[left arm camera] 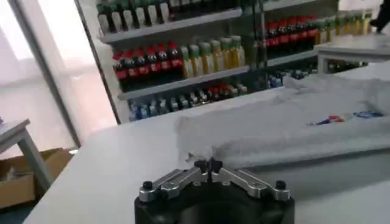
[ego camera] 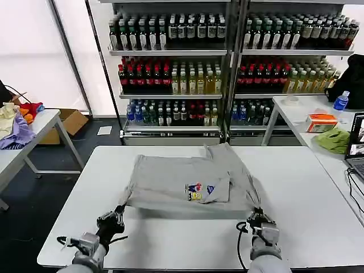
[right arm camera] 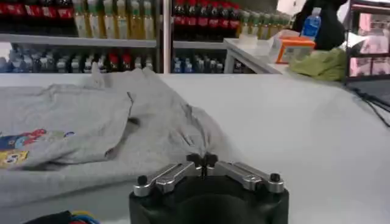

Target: Fold and organize the clothes.

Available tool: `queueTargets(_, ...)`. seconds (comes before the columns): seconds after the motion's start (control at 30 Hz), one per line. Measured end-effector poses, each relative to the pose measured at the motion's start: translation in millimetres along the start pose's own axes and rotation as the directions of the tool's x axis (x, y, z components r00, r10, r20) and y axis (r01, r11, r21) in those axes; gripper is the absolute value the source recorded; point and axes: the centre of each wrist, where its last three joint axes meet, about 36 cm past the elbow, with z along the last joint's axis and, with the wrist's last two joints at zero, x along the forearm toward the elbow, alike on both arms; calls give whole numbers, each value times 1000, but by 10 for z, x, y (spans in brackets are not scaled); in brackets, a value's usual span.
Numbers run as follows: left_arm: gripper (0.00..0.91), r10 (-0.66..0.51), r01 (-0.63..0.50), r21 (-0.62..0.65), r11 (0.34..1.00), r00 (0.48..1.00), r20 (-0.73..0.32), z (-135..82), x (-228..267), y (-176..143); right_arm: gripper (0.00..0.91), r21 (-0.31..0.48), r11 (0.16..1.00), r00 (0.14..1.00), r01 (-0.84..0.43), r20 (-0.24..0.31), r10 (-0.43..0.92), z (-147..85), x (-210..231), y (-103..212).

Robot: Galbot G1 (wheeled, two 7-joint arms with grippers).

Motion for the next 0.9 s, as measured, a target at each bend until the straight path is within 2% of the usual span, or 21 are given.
queueTargets(0.03,0,5,-5,-2,1000,1000,-7,15,74,-37,0,9,1000,1000,-6,-10,6,39,45,-27)
queueTargets(0.07,0,9,-9,-5,1000,1000,-15,38,136,-69,715,17,1000,1000,-10,-20,10,72,81,-47)
queueTargets(0.1,0,14,-14,-7,1000,1000,-25,67,194,-103,907,25,1000,1000,-11,-29,12,102,115,-62)
queueTargets(0.2,30,20,-21,-12,1000,998,-56,133,335,-181,907,44,999,999,-14,-48,17,186,204,-91)
queueTargets(0.23,322,21,-22,-13,1000,998,-67,155,374,-202,907,51,999,998,-15,-54,18,216,232,-96)
queueTargets(0.27,907,20,-21,-14,1000,997,-77,176,408,-218,907,57,998,998,-16,-57,19,239,259,-101)
queueTargets(0.43,907,12,-12,-6,1000,993,-118,258,578,-303,907,68,997,999,-22,-41,25,272,385,-129)
queueTargets(0.6,907,5,-3,20,1000,993,-120,249,692,-383,907,73,997,999,-20,-24,22,266,411,-125)
queueTargets(0.9,907,-48,52,68,996,997,-61,15,693,-388,907,90,996,1000,20,0,-20,258,345,0)
